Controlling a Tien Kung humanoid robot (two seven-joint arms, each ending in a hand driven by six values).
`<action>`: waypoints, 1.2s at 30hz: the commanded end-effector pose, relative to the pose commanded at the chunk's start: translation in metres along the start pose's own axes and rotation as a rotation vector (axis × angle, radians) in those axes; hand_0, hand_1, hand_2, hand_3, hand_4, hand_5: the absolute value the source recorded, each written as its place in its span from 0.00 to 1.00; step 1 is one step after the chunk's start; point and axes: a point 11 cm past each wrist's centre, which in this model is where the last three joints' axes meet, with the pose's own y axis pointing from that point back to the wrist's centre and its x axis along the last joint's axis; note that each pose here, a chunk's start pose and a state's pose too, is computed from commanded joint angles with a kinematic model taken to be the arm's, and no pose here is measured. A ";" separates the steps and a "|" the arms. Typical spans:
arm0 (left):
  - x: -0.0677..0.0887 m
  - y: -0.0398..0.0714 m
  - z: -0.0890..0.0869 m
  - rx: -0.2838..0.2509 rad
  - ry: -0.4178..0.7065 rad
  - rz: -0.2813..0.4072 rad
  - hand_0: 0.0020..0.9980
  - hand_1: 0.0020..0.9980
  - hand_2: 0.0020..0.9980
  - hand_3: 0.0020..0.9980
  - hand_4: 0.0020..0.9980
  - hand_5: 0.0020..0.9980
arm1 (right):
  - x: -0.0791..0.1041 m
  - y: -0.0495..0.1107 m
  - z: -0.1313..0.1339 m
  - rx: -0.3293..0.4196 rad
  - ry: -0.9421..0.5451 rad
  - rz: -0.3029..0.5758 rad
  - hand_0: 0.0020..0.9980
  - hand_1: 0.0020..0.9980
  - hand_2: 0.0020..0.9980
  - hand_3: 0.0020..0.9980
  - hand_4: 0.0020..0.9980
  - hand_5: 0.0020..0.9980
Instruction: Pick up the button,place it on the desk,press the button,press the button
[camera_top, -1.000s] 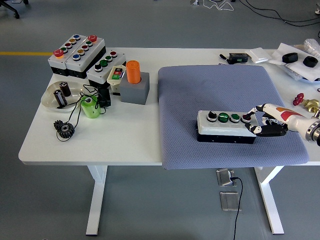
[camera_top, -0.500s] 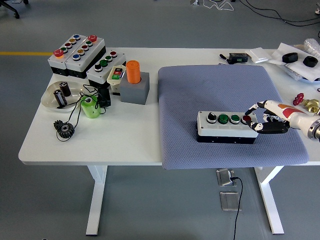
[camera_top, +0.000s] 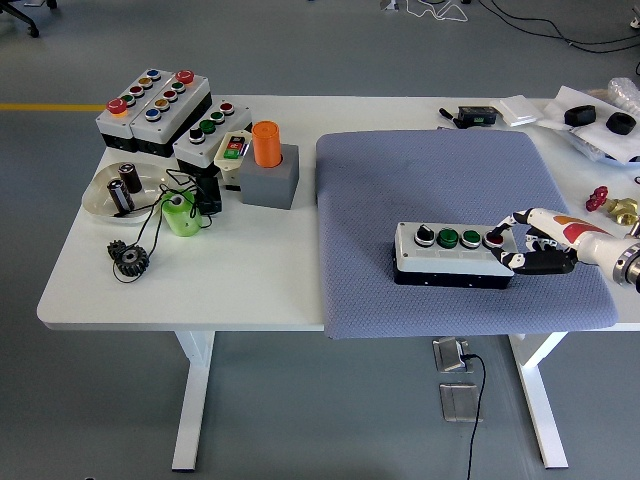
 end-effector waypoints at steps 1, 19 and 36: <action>0.000 0.000 0.000 0.000 0.001 0.000 0.67 0.71 0.72 0.53 0.37 1.00 | -0.001 0.000 0.001 -0.004 0.001 -0.003 0.15 0.00 0.06 0.71 0.62 0.60; 0.001 0.000 -0.003 0.006 -0.008 0.001 0.67 0.71 0.72 0.53 0.37 1.00 | 0.012 0.004 -0.022 0.074 -0.004 0.050 0.15 0.00 0.06 0.71 0.62 0.60; 0.001 0.000 -0.003 0.006 -0.011 0.000 0.67 0.71 0.72 0.53 0.37 1.00 | -0.002 -0.004 -0.032 0.091 0.001 0.015 0.15 0.00 0.06 0.71 0.62 0.60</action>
